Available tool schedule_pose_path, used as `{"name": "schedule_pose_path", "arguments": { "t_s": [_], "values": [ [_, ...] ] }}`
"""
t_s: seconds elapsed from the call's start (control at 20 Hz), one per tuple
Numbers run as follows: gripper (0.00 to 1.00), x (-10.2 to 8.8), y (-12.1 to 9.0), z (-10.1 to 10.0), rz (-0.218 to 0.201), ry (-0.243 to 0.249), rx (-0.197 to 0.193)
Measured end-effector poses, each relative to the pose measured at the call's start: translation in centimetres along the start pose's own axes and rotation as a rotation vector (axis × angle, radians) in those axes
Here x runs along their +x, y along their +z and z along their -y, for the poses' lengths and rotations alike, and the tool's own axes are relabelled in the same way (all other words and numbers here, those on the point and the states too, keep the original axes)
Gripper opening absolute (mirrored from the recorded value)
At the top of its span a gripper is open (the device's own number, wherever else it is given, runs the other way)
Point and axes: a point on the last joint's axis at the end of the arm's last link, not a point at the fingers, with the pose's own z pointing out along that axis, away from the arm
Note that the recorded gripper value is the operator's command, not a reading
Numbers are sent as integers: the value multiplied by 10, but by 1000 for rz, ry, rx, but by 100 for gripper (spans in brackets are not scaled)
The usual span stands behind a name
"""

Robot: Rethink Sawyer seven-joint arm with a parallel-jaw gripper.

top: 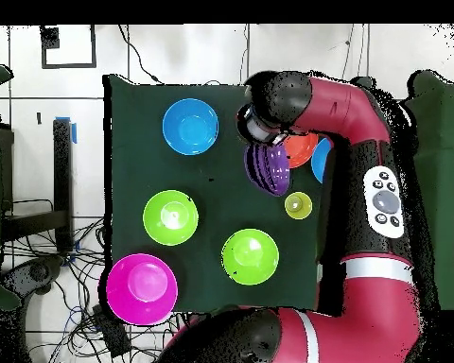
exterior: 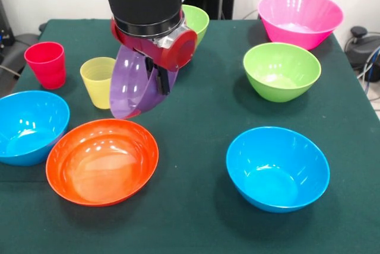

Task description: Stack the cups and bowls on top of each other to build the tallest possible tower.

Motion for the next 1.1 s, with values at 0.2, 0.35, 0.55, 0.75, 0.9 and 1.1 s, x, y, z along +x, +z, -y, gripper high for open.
{"name": "schedule_pose_path", "arguments": {
  "t_s": [0.2,0.35,0.55,0.75,0.9,1.1],
  "values": [
    [0,1,2,0,8,-38,13],
    [0,1,5,4,15,-63,29],
    [0,1,7,7,18,-68,38],
    [0,1,7,7,20,-71,42],
    [0,2,7,6,22,-74,43],
    [0,4,5,5,25,-78,45]
  ]
}}
